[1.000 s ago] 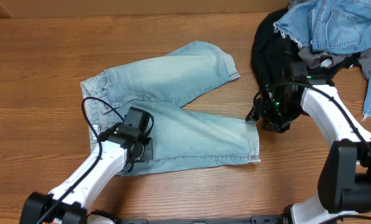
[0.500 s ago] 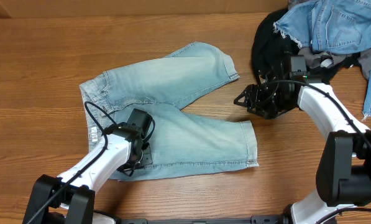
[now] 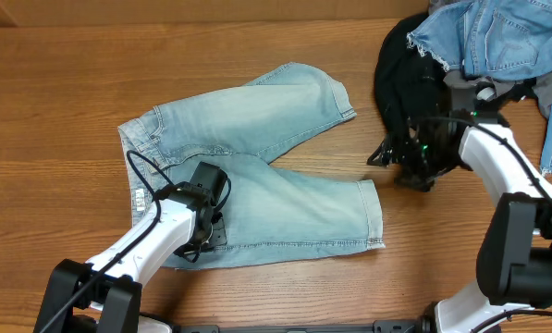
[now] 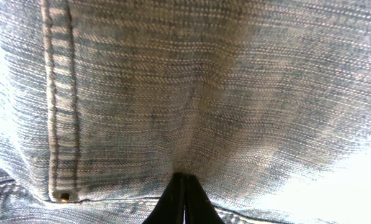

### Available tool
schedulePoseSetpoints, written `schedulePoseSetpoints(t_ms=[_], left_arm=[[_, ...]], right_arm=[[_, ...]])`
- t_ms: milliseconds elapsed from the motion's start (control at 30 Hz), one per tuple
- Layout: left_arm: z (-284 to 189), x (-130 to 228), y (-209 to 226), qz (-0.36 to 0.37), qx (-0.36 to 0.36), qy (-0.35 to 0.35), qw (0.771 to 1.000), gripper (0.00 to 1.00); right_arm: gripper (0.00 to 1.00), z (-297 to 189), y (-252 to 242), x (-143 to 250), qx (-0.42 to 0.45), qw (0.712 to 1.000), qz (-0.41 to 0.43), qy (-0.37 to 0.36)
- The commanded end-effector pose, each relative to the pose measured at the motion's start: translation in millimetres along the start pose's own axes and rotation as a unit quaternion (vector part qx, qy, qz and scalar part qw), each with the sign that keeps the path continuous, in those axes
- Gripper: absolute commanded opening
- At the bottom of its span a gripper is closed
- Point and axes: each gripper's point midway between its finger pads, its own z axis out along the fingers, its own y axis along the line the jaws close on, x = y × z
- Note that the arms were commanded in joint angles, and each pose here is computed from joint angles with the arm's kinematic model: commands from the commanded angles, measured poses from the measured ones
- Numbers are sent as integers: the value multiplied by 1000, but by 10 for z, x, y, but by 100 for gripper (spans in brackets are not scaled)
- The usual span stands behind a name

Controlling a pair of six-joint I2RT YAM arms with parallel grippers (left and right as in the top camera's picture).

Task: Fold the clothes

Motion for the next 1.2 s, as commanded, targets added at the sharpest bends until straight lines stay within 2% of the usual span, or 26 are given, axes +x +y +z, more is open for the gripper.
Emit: schedulePoseSetpoints(t_ms=[0, 133, 367, 533, 867, 1033, 1167], left_arm=[[131, 193, 135, -8, -32, 36, 999, 4], [132, 183, 129, -8, -30, 34, 999, 4], [133, 178, 125, -8, -29, 33, 999, 4], [133, 178, 126, -8, -30, 33, 999, 4], [132, 170, 140, -8, -34, 30, 999, 4], [127, 178, 196, -9, -48, 30, 998, 4], [116, 134, 238, -10, -61, 19, 998, 4]], right_arm=[[82, 120, 76, 147, -48, 999, -4, 25], [82, 154, 235, 250, -97, 994, -26, 43], [86, 400, 436, 422, -89, 992, -69, 63], [87, 407, 701, 209, -141, 983, -112, 20], [86, 297, 1241, -237, -204, 943, -243, -99], [85, -70, 1044, -592, -201, 948, -200, -146], [86, -594, 581, -814, -108, 970, -109, -187]])
